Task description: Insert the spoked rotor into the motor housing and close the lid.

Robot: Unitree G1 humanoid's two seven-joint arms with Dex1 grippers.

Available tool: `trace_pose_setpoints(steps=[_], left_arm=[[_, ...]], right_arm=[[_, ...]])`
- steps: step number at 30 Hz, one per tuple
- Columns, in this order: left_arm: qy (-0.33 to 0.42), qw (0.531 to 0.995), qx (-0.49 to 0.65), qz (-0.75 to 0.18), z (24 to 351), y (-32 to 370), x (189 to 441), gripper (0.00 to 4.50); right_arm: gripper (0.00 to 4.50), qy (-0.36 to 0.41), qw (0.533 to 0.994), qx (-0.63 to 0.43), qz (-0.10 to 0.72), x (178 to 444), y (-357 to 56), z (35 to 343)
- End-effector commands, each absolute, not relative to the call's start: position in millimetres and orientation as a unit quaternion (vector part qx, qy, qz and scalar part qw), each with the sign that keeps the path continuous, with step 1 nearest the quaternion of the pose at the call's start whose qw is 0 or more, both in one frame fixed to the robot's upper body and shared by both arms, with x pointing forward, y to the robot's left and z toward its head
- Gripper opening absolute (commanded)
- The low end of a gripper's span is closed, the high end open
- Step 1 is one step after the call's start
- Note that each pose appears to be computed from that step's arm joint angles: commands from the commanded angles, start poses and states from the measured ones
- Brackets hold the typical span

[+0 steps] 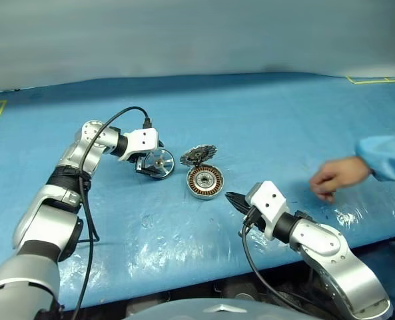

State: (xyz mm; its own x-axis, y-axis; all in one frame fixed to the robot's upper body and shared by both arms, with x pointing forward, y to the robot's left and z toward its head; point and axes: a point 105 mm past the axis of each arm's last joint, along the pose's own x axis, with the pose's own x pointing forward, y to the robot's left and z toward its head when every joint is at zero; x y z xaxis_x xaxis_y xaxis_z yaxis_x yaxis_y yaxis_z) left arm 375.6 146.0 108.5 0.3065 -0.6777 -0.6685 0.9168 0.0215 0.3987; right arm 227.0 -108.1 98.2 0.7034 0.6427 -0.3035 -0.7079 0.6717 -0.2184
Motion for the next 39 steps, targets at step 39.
trace_pose_setpoints(steps=[39], left_arm=[[0.091, 0.738, 0.367, -0.559, 128.0, 148.6, 370.7, 4.50]], right_arm=[[0.04, 0.077, 0.900, -0.196, 0.382, 231.5, -114.8, 117.4]])
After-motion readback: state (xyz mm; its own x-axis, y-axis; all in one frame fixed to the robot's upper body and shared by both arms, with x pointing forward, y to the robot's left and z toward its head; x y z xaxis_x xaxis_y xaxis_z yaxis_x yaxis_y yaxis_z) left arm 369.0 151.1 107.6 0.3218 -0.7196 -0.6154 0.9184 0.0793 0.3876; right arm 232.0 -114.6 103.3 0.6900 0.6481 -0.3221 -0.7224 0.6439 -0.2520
